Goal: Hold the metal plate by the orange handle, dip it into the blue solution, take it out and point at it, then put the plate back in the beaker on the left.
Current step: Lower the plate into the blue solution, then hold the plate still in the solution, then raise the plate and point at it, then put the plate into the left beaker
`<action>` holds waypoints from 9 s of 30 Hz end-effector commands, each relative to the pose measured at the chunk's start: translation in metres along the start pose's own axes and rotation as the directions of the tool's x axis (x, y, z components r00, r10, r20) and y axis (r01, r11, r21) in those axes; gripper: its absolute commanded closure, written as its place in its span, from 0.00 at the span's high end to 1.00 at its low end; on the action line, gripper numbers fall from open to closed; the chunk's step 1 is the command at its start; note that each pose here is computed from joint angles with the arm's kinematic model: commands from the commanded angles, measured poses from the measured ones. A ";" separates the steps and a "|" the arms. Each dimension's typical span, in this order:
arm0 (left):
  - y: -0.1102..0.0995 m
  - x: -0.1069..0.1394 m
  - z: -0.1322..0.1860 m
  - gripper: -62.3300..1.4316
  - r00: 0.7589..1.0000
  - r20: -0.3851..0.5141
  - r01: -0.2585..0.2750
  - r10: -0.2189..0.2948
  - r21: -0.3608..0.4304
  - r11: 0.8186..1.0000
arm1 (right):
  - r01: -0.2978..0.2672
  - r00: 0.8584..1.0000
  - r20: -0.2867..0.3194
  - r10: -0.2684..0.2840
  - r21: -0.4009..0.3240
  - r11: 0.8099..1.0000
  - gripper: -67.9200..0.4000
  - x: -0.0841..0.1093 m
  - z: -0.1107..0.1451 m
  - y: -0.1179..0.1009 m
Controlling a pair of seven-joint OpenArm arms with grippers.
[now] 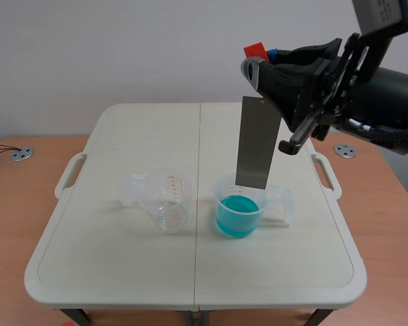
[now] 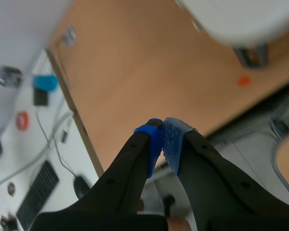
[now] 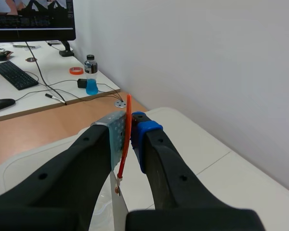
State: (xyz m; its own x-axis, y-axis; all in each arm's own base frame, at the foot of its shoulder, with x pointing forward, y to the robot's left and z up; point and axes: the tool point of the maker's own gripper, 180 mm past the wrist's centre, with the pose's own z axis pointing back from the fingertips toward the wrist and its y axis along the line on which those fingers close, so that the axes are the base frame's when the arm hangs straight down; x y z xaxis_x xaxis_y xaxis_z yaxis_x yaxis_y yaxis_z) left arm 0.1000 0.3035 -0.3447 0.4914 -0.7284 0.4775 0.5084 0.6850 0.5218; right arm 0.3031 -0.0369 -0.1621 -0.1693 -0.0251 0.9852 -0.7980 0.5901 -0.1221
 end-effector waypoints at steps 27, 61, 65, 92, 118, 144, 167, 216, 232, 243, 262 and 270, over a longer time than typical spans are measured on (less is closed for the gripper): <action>-0.275 -0.068 0.059 0.05 0.851 -0.404 -0.503 0.336 -0.442 0.743 | 0.142 0.987 -0.073 -0.145 -0.037 0.989 0.02 -0.060 -0.018 -0.012; -0.290 -0.073 0.052 0.05 0.845 -0.426 -0.511 0.325 -0.460 0.726 | 0.232 0.960 -0.144 -0.240 -0.073 0.970 0.02 -0.106 -0.023 -0.007; -0.290 -0.074 0.053 0.05 0.844 -0.427 -0.512 0.325 -0.460 0.725 | 0.232 0.960 -0.144 -0.240 -0.073 0.970 0.02 -0.106 -0.023 -0.007; -0.290 -0.075 0.054 0.05 0.843 -0.431 -0.513 0.323 -0.460 0.725 | 0.230 0.960 -0.147 -0.238 -0.072 0.971 0.02 -0.106 -0.023 -0.007; -0.290 -0.074 0.053 0.05 0.843 -0.428 -0.513 0.326 -0.460 0.724 | 0.203 0.969 -0.126 -0.210 -0.067 0.977 0.02 -0.094 -0.023 -0.009; -0.150 -0.077 0.005 0.05 0.872 -0.231 -0.475 0.432 -0.182 0.861 | -0.032 0.997 0.064 0.037 -0.086 0.996 0.02 0.018 -0.010 -0.010; 0.054 0.093 -0.059 0.05 0.893 0.364 -0.176 0.265 -0.259 0.950 | -0.081 0.992 0.090 0.087 -0.061 0.995 0.02 0.044 -0.014 0.000; -0.082 0.353 -0.107 0.05 0.691 0.690 0.180 0.216 -0.453 0.873 | -0.055 0.998 0.035 0.057 -0.059 0.997 0.02 0.034 -0.015 -0.001; -0.091 0.356 -0.120 0.05 0.713 0.673 0.186 0.197 -0.452 0.872 | -0.055 0.998 0.028 0.057 -0.059 0.997 0.02 0.033 -0.015 -0.001; -0.090 0.355 -0.121 0.05 0.715 0.672 0.186 0.194 -0.449 0.874 | -0.055 0.998 0.028 0.057 -0.059 0.997 0.02 0.033 -0.015 -0.001; 0.093 0.213 -0.074 0.05 0.767 0.589 -0.089 0.256 -0.296 0.951 | -0.071 0.997 0.037 0.074 -0.058 0.996 0.02 0.038 -0.018 -0.003; 0.128 0.086 -0.049 0.05 0.922 0.323 -0.192 0.213 -0.095 0.977 | -0.102 0.993 0.056 0.105 -0.039 0.994 0.02 0.049 -0.027 -0.004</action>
State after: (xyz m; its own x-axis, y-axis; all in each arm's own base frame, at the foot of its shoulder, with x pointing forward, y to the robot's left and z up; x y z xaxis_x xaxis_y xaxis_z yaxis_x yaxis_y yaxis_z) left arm 0.2460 0.3279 -0.2676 0.3238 -0.5464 0.7724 0.4834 0.7973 0.3614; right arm 0.3168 -0.0234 -0.1289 -0.2300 0.0136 0.9731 -0.7474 0.6380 -0.1855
